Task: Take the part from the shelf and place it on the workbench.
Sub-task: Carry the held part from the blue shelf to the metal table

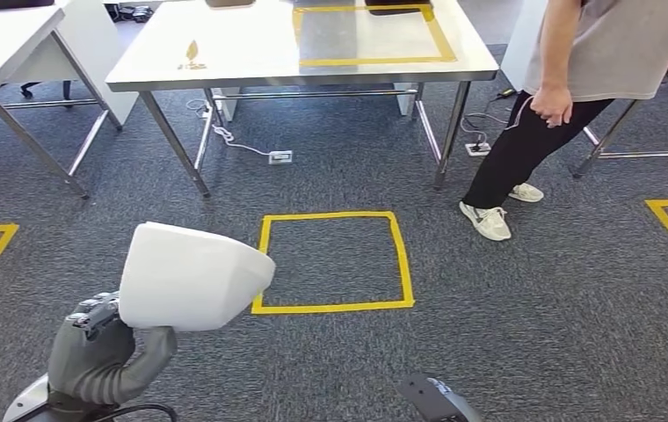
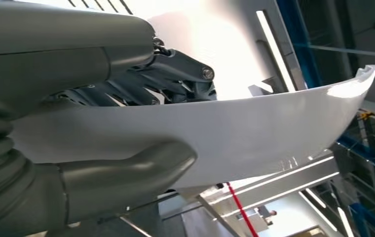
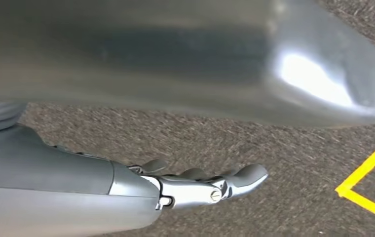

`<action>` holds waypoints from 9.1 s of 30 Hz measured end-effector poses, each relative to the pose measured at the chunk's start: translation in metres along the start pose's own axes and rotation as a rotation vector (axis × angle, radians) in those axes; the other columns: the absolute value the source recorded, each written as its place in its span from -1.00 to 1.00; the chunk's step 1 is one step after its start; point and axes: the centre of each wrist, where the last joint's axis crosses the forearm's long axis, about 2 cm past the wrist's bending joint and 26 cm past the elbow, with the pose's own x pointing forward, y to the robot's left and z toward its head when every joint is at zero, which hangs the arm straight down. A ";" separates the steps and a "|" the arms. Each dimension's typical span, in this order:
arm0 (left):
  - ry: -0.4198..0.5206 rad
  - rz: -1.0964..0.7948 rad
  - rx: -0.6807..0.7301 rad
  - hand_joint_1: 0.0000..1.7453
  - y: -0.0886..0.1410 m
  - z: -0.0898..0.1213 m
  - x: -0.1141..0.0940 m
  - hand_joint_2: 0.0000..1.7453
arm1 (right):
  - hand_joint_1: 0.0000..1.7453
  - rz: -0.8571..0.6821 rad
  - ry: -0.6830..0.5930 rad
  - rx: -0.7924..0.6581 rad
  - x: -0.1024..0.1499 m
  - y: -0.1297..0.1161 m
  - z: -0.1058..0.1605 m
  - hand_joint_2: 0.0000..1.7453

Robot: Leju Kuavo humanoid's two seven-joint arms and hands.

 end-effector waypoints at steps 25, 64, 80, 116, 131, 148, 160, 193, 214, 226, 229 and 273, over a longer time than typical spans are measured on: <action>-0.004 -0.014 -0.005 1.00 0.008 -0.005 -0.004 1.00 | -1.00 -0.009 0.014 -0.008 0.002 -0.006 -0.003 -1.00; -0.024 -0.015 -0.029 1.00 0.017 -0.017 -0.017 1.00 | -1.00 -0.007 0.006 -0.036 0.011 -0.015 -0.010 -1.00; -0.008 0.013 -0.052 1.00 0.019 -0.024 -0.018 1.00 | -1.00 -0.048 0.028 -0.059 0.004 -0.012 -0.006 -1.00; -0.046 -0.005 -0.054 1.00 0.026 -0.041 -0.020 1.00 | -1.00 -0.044 0.047 -0.098 -0.003 -0.025 -0.005 -1.00; -0.020 -0.015 -0.060 1.00 0.026 -0.033 -0.019 1.00 | -1.00 -0.050 0.035 -0.064 0.004 -0.021 -0.008 -1.00; -0.021 -0.029 -0.042 1.00 0.023 -0.028 -0.012 1.00 | -1.00 -0.031 0.031 -0.057 0.004 -0.021 -0.008 -1.00; -0.017 -0.035 -0.025 1.00 0.024 -0.024 -0.009 1.00 | -1.00 -0.030 0.032 -0.059 0.003 -0.022 -0.008 -1.00; -0.007 -0.022 -0.007 1.00 0.019 -0.017 -0.006 1.00 | -1.00 -0.027 0.052 -0.061 -0.008 -0.016 0.000 -1.00; 0.002 -0.024 -0.004 1.00 0.017 -0.015 -0.006 1.00 | -1.00 -0.043 0.054 -0.067 -0.015 -0.014 0.005 -1.00; 0.023 -0.036 0.009 1.00 0.020 -0.014 -0.006 1.00 | -1.00 -0.034 0.071 -0.057 -0.015 -0.012 0.006 -1.00; 0.025 -0.039 0.015 1.00 0.022 -0.014 -0.006 1.00 | -1.00 -0.031 0.065 -0.056 -0.011 -0.014 0.003 -1.00; 0.030 -0.028 0.019 1.00 0.018 -0.016 -0.003 1.00 | -1.00 -0.046 0.055 -0.057 -0.009 -0.017 0.000 -1.00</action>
